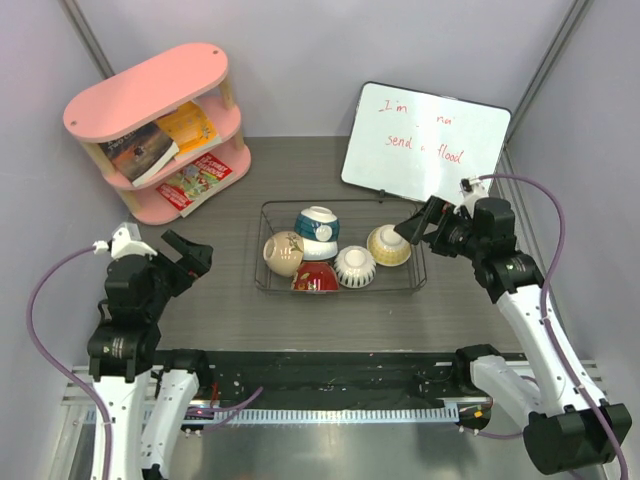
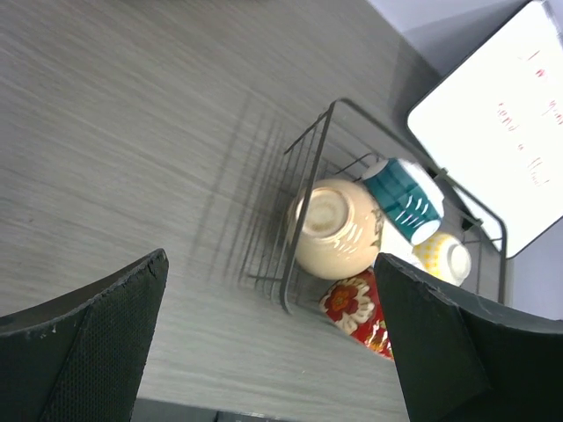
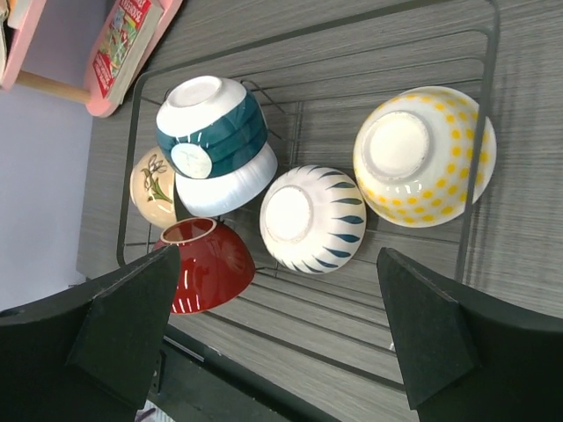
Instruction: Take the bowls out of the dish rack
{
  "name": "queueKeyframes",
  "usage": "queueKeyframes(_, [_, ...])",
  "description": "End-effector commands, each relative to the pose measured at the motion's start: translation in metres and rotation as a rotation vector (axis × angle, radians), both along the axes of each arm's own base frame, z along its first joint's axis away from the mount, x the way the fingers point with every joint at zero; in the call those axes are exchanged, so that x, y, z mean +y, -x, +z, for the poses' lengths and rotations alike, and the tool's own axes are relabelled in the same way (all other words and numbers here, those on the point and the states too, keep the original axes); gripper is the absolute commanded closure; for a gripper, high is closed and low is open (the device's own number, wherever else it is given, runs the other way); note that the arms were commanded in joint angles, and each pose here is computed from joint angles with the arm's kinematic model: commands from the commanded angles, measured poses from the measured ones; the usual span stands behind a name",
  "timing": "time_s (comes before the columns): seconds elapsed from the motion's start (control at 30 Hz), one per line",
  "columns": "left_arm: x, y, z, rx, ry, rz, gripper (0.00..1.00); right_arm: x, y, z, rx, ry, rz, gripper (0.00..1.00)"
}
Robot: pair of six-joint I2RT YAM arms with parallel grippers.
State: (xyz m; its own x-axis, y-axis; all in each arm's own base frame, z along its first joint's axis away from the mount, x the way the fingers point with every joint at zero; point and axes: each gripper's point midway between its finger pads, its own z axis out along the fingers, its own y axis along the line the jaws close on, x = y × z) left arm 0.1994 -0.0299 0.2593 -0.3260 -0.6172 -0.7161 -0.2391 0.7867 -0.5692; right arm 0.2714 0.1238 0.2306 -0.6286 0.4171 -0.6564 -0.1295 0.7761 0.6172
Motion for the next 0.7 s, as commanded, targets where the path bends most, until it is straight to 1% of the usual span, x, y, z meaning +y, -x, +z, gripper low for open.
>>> queueKeyframes(0.0, [0.001,-0.011,0.008,0.038,-0.070,-0.043,0.00,0.013,-0.002,0.027,-0.091,0.006,-0.014,0.00])
queueKeyframes(0.03, [-0.004,-0.016,0.013,0.044,-0.085,-0.088,0.00,0.024,-0.001,0.028,-0.101,0.006,0.008,0.00])
queueKeyframes(0.07, [-0.007,-0.028,0.004,0.097,-0.087,-0.109,0.00,0.028,0.000,0.028,-0.098,0.011,0.012,0.00])
queueKeyframes(0.1, [-0.010,-0.035,0.003,0.119,-0.089,-0.128,0.00,0.033,0.001,0.027,-0.091,0.009,0.011,0.00])
queueKeyframes(0.17, [-0.015,-0.050,0.013,0.114,-0.097,-0.170,0.00,0.046,0.004,0.025,-0.082,0.021,0.026,0.00])
queueKeyframes(0.2, [-0.017,-0.062,0.007,0.157,-0.098,-0.184,0.00,0.051,0.005,0.025,-0.081,0.020,0.030,0.00])
queueKeyframes(0.23, [-0.019,-0.067,0.009,0.163,-0.097,-0.194,0.00,0.055,0.006,0.024,-0.074,0.013,0.029,0.00])
queueKeyframes(0.27, [-0.025,-0.074,0.021,0.143,-0.107,-0.218,0.02,0.061,0.010,0.024,-0.079,0.020,0.036,0.00])
queueKeyframes(0.3, [-0.028,-0.082,0.019,0.158,-0.112,-0.228,0.04,0.062,0.011,0.026,-0.086,0.024,0.035,0.00])
queueKeyframes(0.37, [-0.041,-0.090,0.029,0.138,-0.137,-0.255,0.08,0.065,0.014,0.023,-0.081,0.045,0.038,0.00])
queueKeyframes(0.4, [-0.047,-0.093,0.030,0.137,-0.147,-0.268,0.08,0.061,0.012,0.021,-0.081,0.062,0.017,0.00])
queueKeyframes(0.47, [-0.054,-0.101,0.020,0.172,-0.191,-0.268,0.07,0.061,0.013,0.017,-0.069,0.069,0.015,0.00])
queueKeyframes(0.5, [-0.074,-0.099,0.016,0.181,-0.210,-0.328,0.06,0.062,0.013,0.013,-0.063,0.070,0.019,0.00])
queueKeyframes(0.57, [-0.089,-0.102,0.003,0.218,-0.242,-0.352,0.06,0.064,0.013,0.014,-0.067,0.059,0.023,0.00])
queueKeyframes(0.6, [-0.105,-0.100,-0.002,0.223,-0.247,-0.392,0.06,0.066,0.013,0.012,-0.064,0.063,0.027,0.00])
queueKeyframes(0.67, [-0.121,-0.099,-0.017,0.254,-0.253,-0.421,0.08,0.069,0.015,0.009,-0.057,0.073,0.041,0.00])
